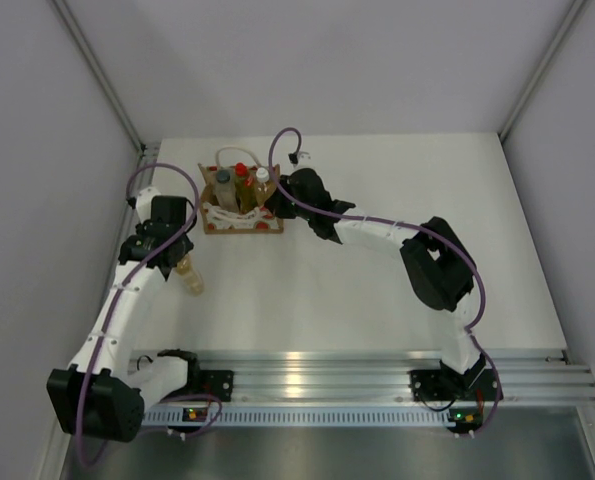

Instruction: Take the personal care products out of the canvas bag

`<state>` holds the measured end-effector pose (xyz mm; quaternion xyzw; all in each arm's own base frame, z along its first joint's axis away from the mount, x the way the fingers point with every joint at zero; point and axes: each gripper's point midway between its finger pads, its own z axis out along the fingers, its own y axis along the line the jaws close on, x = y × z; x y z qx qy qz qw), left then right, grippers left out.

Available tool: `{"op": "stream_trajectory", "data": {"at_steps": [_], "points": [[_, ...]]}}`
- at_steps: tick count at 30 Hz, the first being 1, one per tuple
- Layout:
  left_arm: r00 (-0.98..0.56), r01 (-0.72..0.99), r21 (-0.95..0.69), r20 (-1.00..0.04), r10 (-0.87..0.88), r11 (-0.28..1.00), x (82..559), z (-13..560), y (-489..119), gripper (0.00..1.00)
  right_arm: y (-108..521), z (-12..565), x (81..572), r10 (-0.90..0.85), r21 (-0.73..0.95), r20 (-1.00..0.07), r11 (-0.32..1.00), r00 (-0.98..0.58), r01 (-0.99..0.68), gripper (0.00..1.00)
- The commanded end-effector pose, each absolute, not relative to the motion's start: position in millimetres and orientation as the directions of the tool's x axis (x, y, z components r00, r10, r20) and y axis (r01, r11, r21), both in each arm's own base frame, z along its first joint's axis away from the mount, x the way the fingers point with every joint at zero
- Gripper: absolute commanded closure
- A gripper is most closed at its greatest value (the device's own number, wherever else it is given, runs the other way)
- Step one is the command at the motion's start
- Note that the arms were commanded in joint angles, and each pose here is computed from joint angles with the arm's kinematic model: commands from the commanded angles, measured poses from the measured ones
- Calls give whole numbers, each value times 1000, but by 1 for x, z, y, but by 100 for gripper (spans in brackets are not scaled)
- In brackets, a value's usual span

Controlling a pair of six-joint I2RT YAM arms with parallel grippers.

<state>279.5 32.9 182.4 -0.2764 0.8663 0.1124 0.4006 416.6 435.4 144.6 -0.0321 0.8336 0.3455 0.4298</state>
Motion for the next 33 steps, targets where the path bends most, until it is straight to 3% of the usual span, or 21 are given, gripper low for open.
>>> {"op": "stream_trajectory", "data": {"at_steps": [1,4,12,15,23,33], "points": [[-362,-591,-127,-841,-403,796,298,220,37,58,406,79,403,122,448,-673,852,-729,-272,100],[-355,-584,-134,-845,-400,801,298,225,36,38,405,77,403,120,446,-671,853,-732,-270,100],[-337,-487,-183,-863,-377,854,305,262,23,23,404,76,403,118,442,-672,856,-731,-268,100],[-319,-426,-205,-877,-359,881,319,292,14,22,403,76,403,123,442,-671,858,-731,-262,100],[-467,-80,-237,-849,-247,968,397,320,-54,25,405,76,403,139,455,-665,855,-734,-250,100],[-545,42,-141,-833,-96,989,454,295,-69,30,399,79,401,131,444,-674,859,-727,-256,100]]}}
